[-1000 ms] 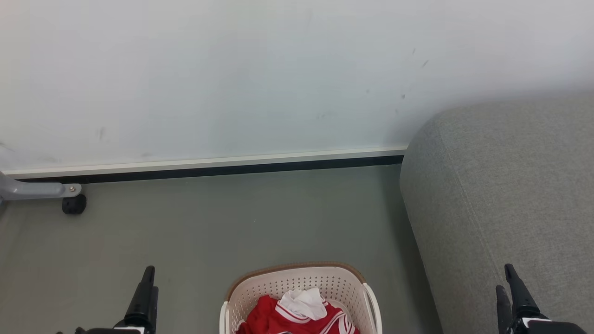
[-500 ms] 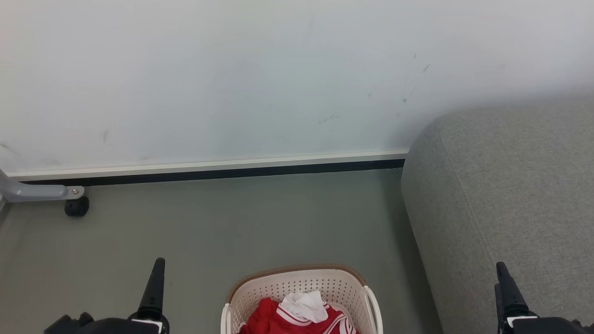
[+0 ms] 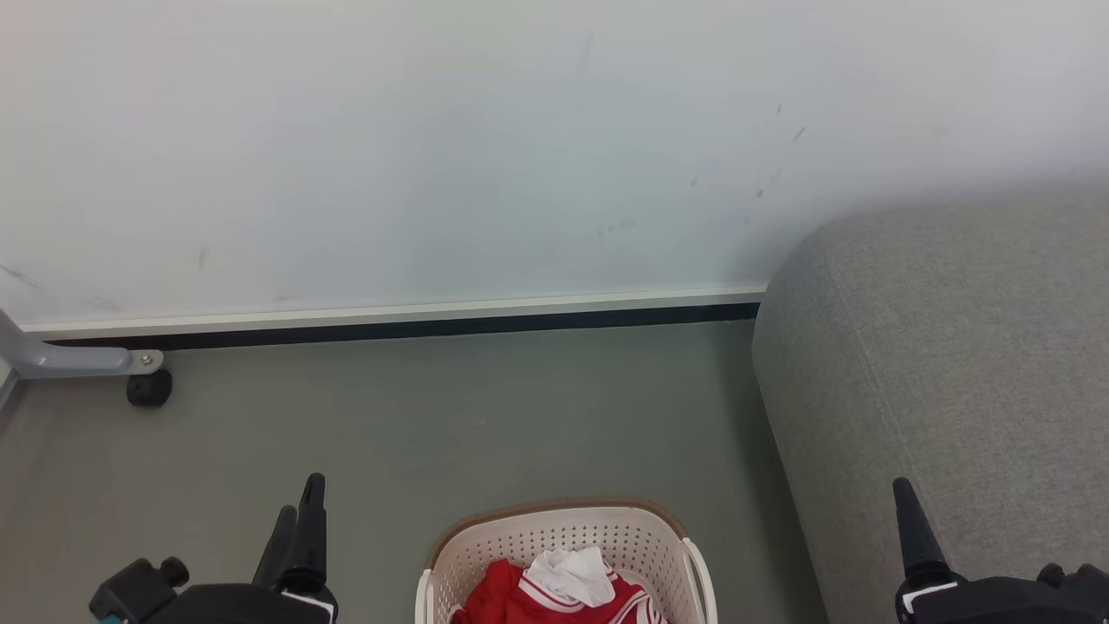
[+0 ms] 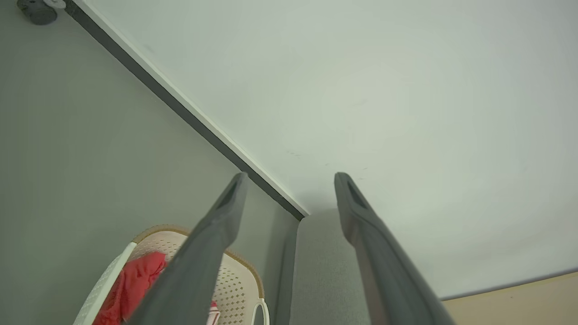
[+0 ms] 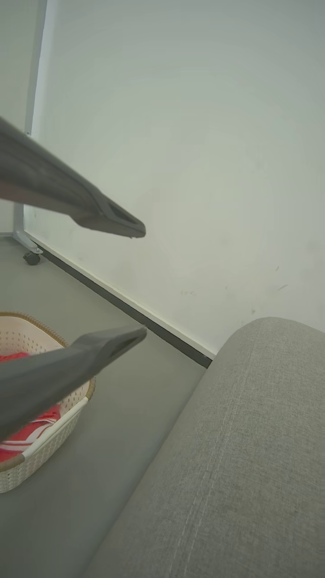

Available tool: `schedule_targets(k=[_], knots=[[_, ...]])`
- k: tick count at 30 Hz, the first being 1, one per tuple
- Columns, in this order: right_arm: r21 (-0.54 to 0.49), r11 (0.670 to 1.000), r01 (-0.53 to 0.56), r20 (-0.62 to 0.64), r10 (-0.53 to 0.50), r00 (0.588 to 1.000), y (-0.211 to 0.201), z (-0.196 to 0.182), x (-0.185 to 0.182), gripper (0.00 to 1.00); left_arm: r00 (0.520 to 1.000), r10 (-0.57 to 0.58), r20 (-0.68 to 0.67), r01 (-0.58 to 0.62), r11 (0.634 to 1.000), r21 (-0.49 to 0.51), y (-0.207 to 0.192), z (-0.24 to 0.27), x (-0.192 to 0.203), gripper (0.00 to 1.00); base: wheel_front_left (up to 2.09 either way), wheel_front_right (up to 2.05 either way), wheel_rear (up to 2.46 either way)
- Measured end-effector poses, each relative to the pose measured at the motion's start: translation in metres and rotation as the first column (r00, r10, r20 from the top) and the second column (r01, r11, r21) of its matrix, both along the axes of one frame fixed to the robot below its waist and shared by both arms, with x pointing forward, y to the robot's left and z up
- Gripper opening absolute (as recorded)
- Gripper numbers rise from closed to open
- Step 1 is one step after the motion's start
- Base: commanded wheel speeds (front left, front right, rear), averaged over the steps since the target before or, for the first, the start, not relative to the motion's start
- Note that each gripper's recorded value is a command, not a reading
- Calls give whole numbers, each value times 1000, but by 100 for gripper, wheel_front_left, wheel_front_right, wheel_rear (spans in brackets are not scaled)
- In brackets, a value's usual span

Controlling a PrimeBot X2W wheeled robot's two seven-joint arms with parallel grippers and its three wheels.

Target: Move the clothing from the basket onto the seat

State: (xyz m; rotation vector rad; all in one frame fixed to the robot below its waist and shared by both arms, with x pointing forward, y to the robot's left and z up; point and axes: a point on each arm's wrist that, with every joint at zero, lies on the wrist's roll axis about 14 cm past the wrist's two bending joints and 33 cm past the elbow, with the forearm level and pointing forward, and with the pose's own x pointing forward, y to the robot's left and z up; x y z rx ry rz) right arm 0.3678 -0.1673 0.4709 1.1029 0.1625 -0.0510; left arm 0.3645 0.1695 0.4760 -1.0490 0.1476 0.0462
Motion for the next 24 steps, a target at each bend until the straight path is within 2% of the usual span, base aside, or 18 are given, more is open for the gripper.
schedule_targets(k=[14, 24], knots=[[-220, 974, -63, 23, 70, 997, 16, 5, 0, 100, 1000, -20, 9, 18, 971, 237, -1, 0, -5, 100, 0, 0, 0], [-354, 932, -80, 37, 100, 994, 23, 8, -2, 100, 999, -22, 23, 12, 921, 389, 1, 2, -6, 100, 0, 0, 0]])
